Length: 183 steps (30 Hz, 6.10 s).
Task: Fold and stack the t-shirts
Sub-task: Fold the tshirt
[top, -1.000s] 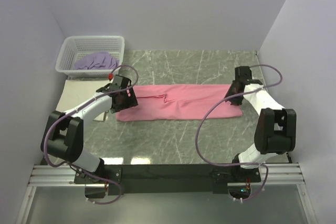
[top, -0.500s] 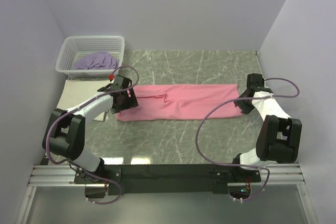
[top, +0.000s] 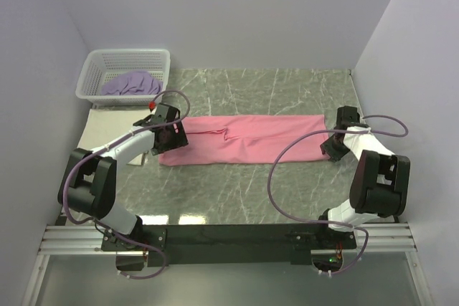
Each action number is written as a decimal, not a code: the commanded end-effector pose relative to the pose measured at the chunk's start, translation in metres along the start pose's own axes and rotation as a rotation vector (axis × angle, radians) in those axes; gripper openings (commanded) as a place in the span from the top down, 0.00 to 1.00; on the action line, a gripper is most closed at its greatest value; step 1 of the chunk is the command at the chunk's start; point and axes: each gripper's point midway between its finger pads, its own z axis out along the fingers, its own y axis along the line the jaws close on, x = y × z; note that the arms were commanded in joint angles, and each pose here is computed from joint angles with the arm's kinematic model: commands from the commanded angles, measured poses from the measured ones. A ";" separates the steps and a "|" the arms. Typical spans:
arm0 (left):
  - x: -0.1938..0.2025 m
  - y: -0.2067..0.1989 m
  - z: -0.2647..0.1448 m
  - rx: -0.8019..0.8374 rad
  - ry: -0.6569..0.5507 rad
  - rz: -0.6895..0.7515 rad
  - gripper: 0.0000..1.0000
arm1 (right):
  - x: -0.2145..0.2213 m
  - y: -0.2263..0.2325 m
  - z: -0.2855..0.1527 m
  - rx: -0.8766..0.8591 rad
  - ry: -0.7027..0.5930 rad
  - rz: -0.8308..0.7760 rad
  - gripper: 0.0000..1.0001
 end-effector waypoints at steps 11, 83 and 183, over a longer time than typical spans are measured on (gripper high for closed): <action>-0.006 0.000 -0.004 0.017 -0.039 0.001 0.16 | 0.001 -0.023 0.008 0.033 -0.024 0.095 0.84; 0.003 0.011 0.003 -0.012 -0.006 -0.001 0.20 | -0.075 0.039 0.019 -0.195 -0.122 -0.316 1.00; -0.046 -0.080 0.061 -0.091 0.047 0.166 0.27 | 0.171 0.079 -0.075 -0.325 0.202 -0.909 0.48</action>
